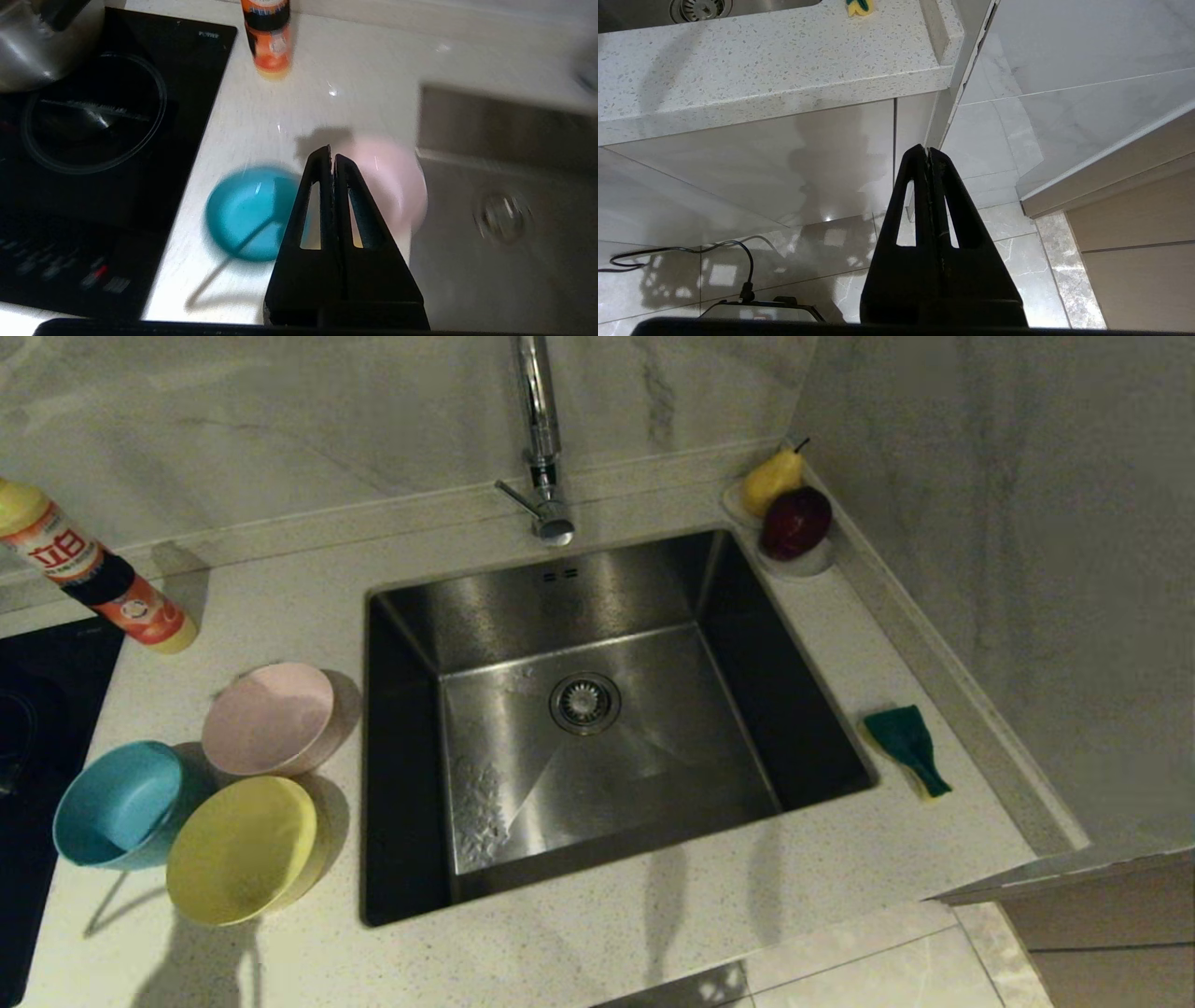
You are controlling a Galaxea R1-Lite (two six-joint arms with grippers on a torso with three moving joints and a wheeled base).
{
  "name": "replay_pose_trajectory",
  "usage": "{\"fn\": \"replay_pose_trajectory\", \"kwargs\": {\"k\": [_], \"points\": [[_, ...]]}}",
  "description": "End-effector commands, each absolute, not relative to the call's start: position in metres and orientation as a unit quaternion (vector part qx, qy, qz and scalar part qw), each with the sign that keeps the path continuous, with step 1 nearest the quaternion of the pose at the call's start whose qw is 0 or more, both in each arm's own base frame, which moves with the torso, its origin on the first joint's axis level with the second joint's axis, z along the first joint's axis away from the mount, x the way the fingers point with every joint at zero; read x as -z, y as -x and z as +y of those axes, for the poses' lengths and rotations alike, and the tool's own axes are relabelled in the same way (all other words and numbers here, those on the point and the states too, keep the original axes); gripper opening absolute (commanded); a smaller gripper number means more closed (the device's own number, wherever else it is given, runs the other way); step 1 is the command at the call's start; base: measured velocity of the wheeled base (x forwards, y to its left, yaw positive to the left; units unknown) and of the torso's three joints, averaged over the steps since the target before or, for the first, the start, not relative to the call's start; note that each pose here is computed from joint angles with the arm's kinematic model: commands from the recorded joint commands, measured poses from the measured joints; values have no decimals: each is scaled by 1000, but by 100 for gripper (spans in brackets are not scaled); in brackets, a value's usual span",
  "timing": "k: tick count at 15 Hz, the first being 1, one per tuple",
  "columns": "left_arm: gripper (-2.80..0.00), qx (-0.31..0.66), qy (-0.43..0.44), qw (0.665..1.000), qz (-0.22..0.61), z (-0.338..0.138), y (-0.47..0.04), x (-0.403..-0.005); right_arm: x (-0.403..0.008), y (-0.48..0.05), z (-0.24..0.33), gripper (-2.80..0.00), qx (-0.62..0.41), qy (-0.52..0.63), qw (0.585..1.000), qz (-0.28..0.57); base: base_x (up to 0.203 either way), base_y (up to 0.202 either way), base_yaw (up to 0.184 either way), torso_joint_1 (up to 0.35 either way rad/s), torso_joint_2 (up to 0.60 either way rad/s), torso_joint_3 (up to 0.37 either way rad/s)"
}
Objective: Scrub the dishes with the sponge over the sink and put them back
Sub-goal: Grab the dish soap
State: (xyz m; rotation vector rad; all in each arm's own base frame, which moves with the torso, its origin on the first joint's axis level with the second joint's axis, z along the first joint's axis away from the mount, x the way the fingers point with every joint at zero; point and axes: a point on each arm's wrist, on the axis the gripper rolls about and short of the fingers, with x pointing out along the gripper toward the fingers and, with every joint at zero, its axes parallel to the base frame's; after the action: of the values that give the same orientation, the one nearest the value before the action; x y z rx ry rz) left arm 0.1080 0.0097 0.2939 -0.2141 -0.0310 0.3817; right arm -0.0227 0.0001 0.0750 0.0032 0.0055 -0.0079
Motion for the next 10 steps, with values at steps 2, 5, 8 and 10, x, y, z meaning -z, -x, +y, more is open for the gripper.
{"fn": "replay_pose_trajectory", "kwargs": {"k": [2,5,8,10], "points": [[-280,-238,111,964,31,15,-223,-277,-75,23,0,-280,4,-2,1000,3,0,0,0,0,0,0],[-280,-286,127,950,-25,29,-278,-276,-75,23,0,-280,4,-2,1000,3,0,0,0,0,0,0],[-280,-320,132,937,-50,51,-317,-272,-75,23,0,-280,4,-2,1000,3,0,0,0,0,0,0],[0,-338,133,930,-55,65,-337,-265,-75,23,0,-280,4,-2,1000,3,0,0,0,0,0,0]]}}
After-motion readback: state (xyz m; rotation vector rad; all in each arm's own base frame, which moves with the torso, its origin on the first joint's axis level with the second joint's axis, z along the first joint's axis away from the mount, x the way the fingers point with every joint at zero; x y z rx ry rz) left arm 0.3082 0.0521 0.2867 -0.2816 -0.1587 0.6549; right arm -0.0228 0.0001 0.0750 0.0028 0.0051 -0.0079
